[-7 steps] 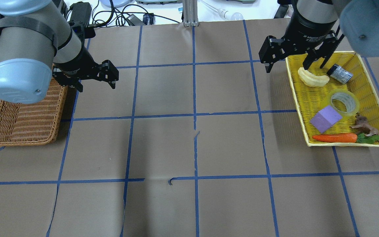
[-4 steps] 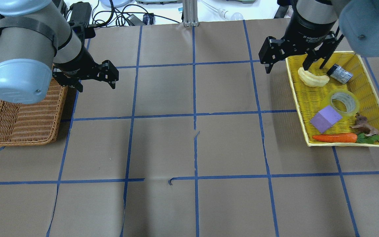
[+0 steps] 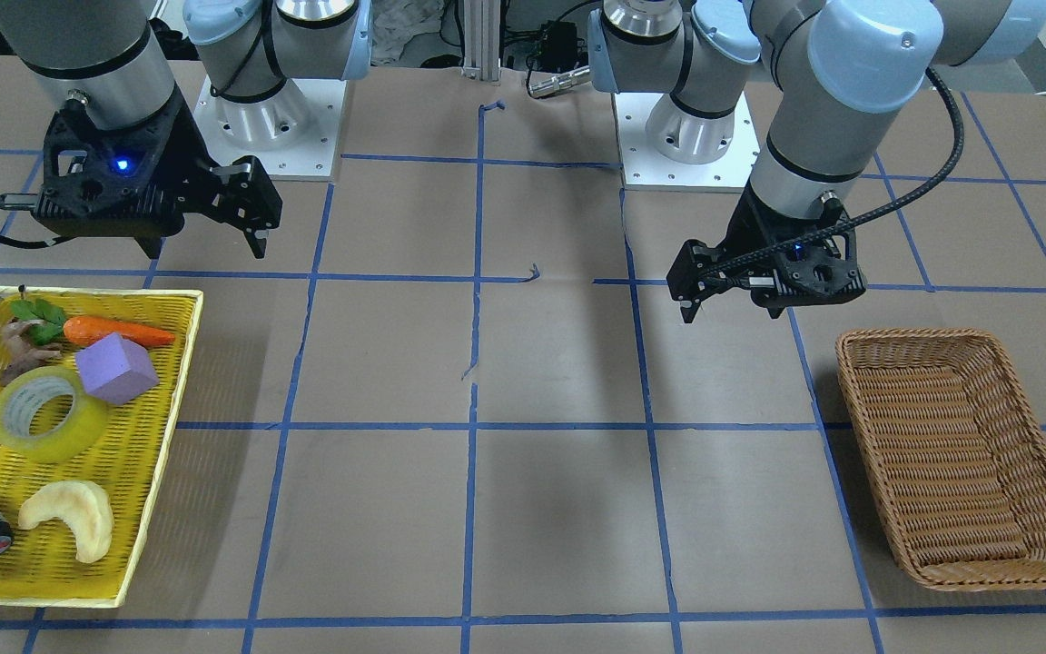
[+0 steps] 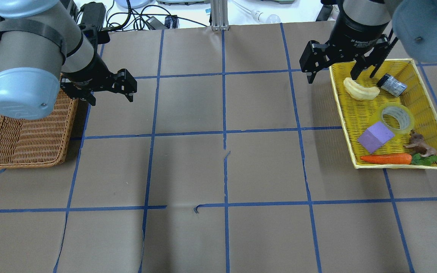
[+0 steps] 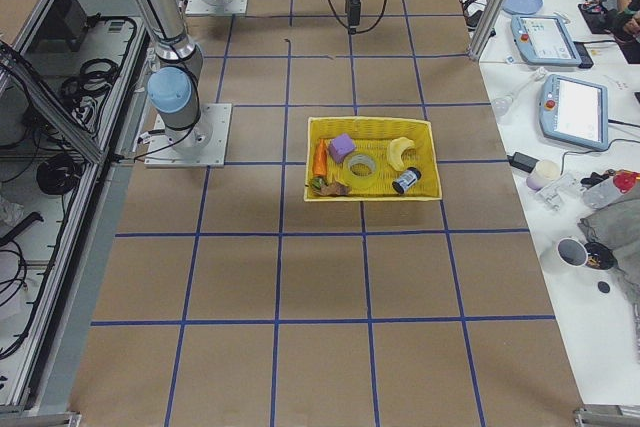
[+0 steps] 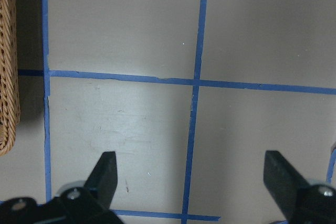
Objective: Transfer tape with both arms
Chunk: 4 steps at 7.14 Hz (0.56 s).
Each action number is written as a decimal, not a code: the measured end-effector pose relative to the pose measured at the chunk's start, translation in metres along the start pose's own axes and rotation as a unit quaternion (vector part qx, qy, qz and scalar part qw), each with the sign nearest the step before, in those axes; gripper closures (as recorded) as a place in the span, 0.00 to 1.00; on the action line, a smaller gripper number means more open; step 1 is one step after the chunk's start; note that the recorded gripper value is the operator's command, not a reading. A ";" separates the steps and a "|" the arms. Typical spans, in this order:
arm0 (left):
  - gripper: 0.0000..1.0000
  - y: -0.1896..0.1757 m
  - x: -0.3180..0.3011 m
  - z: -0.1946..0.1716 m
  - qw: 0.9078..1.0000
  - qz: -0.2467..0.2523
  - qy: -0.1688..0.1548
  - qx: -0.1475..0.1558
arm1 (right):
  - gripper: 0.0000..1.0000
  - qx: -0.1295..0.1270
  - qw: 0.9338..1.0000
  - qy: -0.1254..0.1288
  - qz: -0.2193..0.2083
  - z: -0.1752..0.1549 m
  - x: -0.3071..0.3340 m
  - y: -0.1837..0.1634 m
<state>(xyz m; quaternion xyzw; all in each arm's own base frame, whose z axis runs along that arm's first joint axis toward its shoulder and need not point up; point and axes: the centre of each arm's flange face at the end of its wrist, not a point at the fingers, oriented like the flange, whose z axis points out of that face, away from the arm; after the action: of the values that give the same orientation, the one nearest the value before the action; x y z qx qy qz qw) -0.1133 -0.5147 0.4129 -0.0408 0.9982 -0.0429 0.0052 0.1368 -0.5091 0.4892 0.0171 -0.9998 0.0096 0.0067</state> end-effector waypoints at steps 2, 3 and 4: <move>0.00 0.000 0.000 0.000 1.000 0.000 0.000 0.000 | 0.00 0.000 1.000 0.000 0.006 -0.001 0.007 -0.005; 0.00 0.001 0.001 -0.001 1.000 0.001 0.001 0.000 | 0.00 -0.003 1.000 0.000 0.009 -0.004 0.012 -0.011; 0.00 0.001 0.002 -0.002 1.000 0.001 0.001 0.002 | 0.00 -0.008 1.000 0.001 0.011 -0.007 0.018 -0.019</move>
<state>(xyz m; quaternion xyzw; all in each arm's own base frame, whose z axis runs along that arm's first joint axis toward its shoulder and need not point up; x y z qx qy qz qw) -0.1148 -0.5140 0.4145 -0.0398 0.9982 -0.0447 0.0043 0.1195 -0.5291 0.4970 0.0057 -1.0000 0.0012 0.0076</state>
